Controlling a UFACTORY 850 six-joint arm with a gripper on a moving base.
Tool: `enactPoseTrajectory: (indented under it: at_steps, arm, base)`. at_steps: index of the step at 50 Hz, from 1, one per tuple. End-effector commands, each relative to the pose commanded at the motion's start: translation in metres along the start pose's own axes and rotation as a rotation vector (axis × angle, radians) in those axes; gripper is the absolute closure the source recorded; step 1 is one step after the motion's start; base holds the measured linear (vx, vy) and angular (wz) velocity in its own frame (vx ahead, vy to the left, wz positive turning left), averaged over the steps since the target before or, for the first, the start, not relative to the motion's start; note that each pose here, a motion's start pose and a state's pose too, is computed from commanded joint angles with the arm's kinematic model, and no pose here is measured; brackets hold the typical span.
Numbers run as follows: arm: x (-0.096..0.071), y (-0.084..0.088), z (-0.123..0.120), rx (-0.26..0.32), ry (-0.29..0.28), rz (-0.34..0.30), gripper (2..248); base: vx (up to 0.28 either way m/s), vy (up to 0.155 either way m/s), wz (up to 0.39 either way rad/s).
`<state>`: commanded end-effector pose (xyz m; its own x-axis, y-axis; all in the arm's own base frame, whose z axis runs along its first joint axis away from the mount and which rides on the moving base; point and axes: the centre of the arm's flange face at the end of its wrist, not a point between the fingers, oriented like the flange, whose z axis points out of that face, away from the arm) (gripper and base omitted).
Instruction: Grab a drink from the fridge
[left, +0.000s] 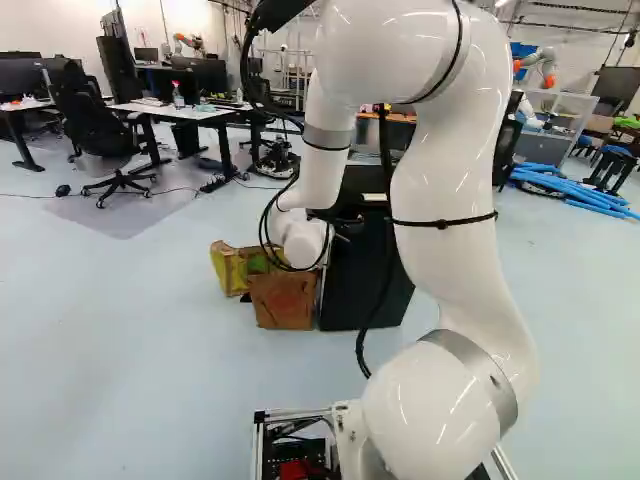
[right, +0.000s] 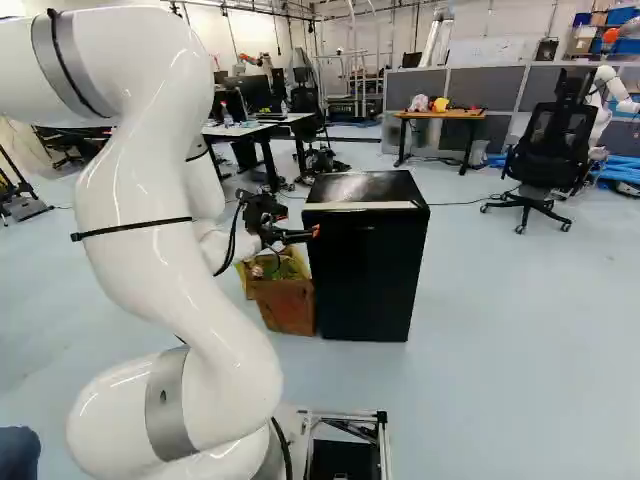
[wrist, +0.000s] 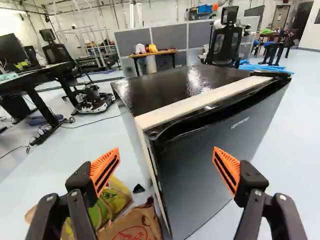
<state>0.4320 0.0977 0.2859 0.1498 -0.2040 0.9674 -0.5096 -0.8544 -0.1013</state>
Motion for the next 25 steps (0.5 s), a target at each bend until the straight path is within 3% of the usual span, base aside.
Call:
enactPoseTrajectory:
  at_steps: [25]
  arm:
    - [-0.0013,-0.0085,0.0083,-0.059,0.008,0.032,3]
  base:
    - [0.000,0.000,0.000]
